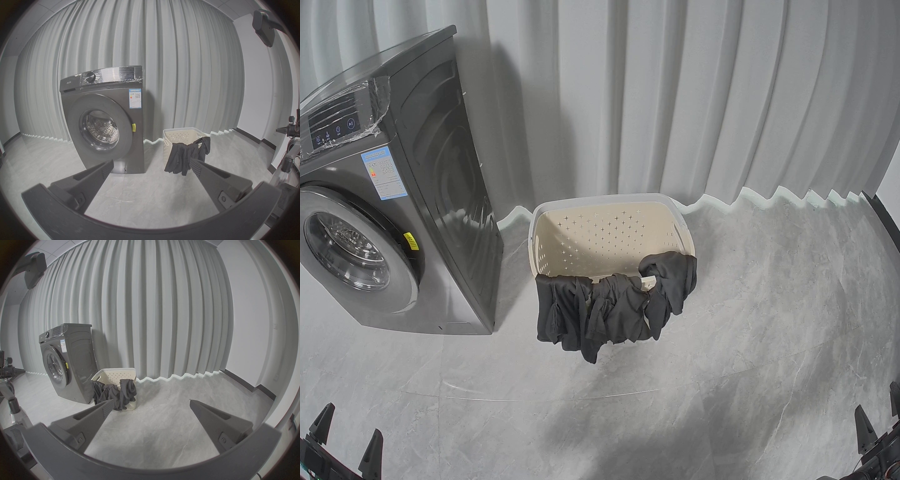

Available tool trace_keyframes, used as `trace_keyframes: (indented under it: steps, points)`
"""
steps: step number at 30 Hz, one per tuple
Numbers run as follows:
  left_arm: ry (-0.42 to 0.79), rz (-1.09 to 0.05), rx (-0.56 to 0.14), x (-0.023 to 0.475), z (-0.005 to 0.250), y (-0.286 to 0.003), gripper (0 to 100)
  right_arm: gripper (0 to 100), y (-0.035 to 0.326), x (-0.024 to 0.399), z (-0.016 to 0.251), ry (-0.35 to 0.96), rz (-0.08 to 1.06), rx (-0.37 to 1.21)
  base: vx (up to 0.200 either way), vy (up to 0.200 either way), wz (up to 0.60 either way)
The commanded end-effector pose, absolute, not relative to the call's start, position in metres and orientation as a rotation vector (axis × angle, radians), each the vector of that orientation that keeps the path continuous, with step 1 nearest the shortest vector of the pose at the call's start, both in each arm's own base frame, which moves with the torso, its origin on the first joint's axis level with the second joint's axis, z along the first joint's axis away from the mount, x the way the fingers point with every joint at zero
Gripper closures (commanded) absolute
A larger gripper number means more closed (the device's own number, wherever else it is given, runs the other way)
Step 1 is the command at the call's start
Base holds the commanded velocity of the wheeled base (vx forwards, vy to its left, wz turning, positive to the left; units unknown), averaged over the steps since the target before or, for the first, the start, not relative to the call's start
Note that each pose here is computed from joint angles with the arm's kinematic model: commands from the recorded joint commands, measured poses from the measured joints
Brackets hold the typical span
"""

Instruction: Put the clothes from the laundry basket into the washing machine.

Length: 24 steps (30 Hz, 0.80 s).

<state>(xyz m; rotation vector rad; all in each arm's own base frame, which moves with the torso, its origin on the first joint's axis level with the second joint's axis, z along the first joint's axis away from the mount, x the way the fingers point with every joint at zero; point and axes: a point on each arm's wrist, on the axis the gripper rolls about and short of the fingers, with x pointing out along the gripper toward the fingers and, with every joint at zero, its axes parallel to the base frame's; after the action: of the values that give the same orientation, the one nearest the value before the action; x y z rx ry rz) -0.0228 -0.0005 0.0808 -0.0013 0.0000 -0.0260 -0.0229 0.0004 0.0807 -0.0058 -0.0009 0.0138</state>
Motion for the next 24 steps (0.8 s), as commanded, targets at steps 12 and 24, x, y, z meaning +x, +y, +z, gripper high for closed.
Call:
trace_keyframes:
  steps: [12,24]
  points:
    - [-0.001,-0.026,-0.003,-0.0229,0.0759,-0.0004,0,0,0.0004,-0.0222,0.0757,0.008,0.015,-0.006,0.067,0.000,0.00]
    - [-0.002,-0.026,-0.002,-0.0229,0.0759,-0.0004,0,0,0.0004,-0.0222,0.0757,0.008,0.014,-0.006,0.083,0.000,0.00]
